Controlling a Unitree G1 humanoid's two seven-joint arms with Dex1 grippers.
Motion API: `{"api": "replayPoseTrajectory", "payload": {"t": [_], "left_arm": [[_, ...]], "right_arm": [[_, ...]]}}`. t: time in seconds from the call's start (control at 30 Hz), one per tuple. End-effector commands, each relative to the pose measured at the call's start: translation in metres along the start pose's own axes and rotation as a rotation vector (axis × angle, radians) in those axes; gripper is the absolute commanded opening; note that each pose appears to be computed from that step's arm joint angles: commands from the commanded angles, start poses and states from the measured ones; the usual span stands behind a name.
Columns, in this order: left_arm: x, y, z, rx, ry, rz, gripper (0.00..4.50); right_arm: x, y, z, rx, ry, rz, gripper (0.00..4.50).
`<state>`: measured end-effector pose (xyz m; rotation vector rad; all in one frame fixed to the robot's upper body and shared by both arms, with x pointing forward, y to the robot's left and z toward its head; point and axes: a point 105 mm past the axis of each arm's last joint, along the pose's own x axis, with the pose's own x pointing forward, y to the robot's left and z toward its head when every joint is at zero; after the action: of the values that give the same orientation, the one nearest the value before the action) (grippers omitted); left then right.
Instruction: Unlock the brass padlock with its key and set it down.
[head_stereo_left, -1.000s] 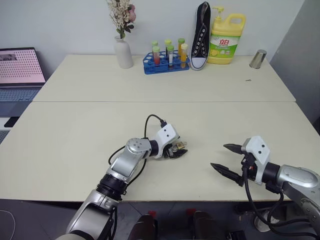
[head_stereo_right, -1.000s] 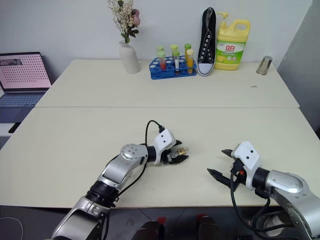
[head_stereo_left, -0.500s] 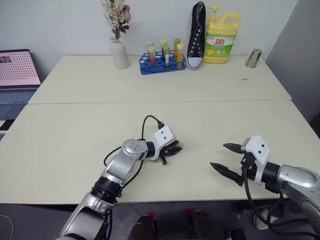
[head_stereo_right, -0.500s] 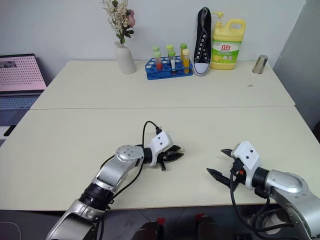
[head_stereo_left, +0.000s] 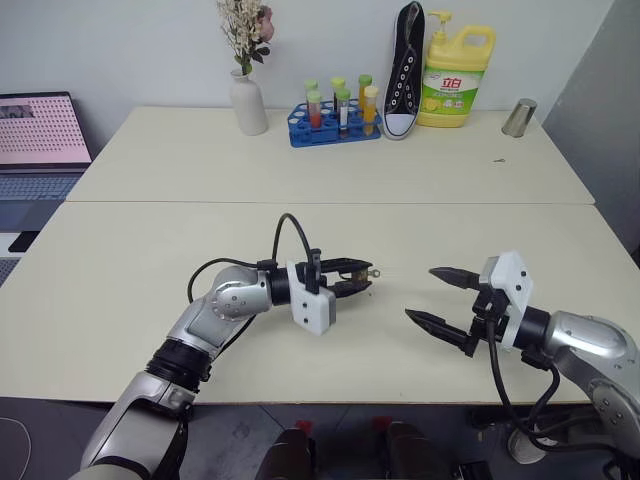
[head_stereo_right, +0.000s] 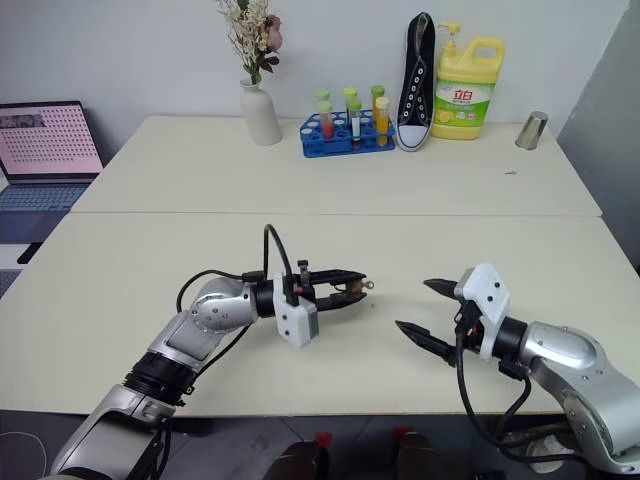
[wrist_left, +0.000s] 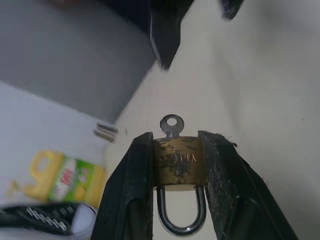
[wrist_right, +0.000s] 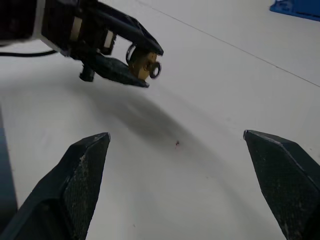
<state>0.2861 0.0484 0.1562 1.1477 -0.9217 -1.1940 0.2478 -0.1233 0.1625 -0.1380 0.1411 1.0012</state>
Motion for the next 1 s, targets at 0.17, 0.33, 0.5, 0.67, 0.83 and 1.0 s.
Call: {"api": "replayPoseTrajectory", "payload": {"t": [0.17, 0.33, 0.5, 0.67, 0.83, 1.0], "left_arm": [[-0.004, 0.026, 0.013, 0.166, -0.100, 0.132, 0.99], [-0.003, 0.022, 0.013, 0.172, -0.105, 0.117, 0.99], [-0.003, 0.020, 0.014, 0.175, -0.104, 0.110, 0.99], [-0.003, 0.015, 0.014, 0.170, -0.099, 0.095, 0.99], [-0.003, 0.013, 0.014, 0.166, -0.095, 0.089, 0.99], [-0.002, 0.012, 0.014, 0.164, -0.093, 0.089, 0.99]], "right_arm": [[0.021, 0.022, 0.018, 0.143, -0.063, 0.165, 4.50], [0.029, 0.026, 0.026, 0.181, -0.077, 0.212, 4.50], [0.029, 0.025, 0.029, 0.187, -0.076, 0.224, 4.50], [0.027, 0.022, 0.029, 0.178, -0.068, 0.220, 4.50], [0.025, 0.022, 0.029, 0.174, -0.064, 0.220, 3.24], [0.025, 0.021, 0.029, 0.177, -0.060, 0.219, 1.43]]}}
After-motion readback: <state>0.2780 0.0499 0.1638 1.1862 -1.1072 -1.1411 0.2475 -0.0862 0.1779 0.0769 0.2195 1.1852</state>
